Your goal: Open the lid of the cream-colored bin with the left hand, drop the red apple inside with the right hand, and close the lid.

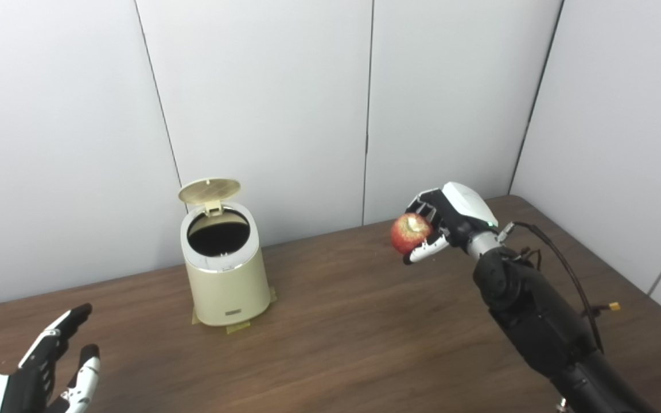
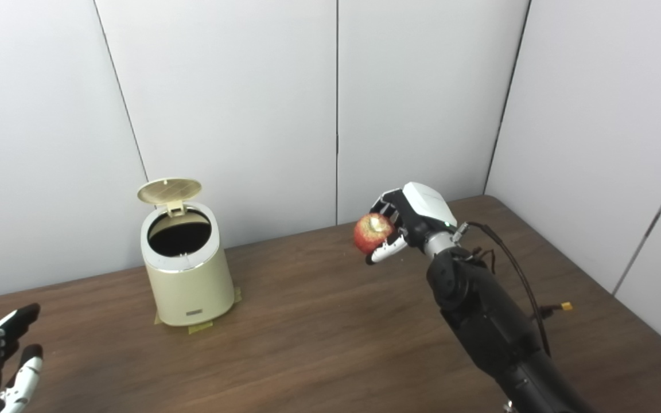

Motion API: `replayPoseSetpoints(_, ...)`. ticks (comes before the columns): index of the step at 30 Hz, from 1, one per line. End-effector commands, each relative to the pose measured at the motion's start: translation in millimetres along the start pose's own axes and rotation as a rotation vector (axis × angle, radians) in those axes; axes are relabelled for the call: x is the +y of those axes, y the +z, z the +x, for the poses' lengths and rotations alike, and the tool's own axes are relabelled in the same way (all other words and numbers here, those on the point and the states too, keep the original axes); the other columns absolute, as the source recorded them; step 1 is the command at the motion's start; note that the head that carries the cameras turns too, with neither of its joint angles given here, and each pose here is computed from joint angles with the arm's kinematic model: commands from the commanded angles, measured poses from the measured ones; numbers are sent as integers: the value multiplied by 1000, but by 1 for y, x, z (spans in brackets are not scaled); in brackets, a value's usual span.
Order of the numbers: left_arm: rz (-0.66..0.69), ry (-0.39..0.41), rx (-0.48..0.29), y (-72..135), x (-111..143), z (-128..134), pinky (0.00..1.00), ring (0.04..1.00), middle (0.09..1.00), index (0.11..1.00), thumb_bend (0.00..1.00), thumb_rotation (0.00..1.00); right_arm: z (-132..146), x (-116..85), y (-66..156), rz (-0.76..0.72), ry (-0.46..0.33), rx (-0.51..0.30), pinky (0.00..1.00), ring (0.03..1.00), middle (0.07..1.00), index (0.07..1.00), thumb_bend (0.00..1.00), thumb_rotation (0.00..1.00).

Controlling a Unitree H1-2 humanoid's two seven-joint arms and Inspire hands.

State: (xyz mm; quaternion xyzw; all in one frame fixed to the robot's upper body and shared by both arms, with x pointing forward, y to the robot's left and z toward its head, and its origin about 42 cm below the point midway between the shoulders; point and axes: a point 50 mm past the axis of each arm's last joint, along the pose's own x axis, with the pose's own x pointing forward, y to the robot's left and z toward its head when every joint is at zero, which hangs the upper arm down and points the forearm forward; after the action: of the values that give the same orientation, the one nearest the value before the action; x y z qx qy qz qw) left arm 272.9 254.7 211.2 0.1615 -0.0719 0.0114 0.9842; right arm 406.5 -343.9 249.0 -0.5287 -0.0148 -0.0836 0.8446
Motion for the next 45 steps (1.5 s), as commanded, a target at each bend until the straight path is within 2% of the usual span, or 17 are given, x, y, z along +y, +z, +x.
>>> replayPoseSetpoints(1,25,-2,-39,12,4,1,974,930,889,845,163,435,4,-27,24,-9,-100,-109,364,374,496,552,510,0)
replayPoseSetpoints(4,43,-22,-20,8,3,0,916,897,870,836,191,358,-1,-29,43,23,-106,-163,384,387,487,533,515,0)
replayPoseSetpoints(6,63,-25,-9,5,2,0,892,885,859,827,212,344,-5,-28,62,24,-119,-221,379,393,489,527,516,0)
replayPoseSetpoints(9,69,-30,6,0,1,-1,887,885,853,818,243,374,-9,-29,90,34,-130,-283,368,391,480,528,517,0)
replayPoseSetpoints(16,73,-40,20,-8,-6,-1,863,870,841,811,288,466,-14,-26,138,94,-139,-391,336,376,480,535,514,0)
replayPoseSetpoints(22,81,-39,25,-10,-14,-4,876,879,848,812,337,558,-7,-18,173,162,-120,-438,350,383,501,532,514,0)
replayPoseSetpoints(24,79,-39,21,-10,-17,-4,877,880,848,811,349,566,-3,-14,180,179,-112,-466,371,392,500,516,516,0)
replayPoseSetpoints(27,75,-39,14,-10,-21,-5,883,883,849,810,363,581,2,-8,187,222,-106,-502,350,388,502,526,514,0)
replayPoseSetpoints(37,55,-48,28,-6,-33,-8,904,902,870,824,392,616,16,14,213,277,-121,-567,323,377,496,539,512,0)
replayPoseSetpoints(45,37,-50,27,-2,-38,-8,905,906,874,830,400,612,32,30,230,306,-103,-564,334,384,497,535,513,0)
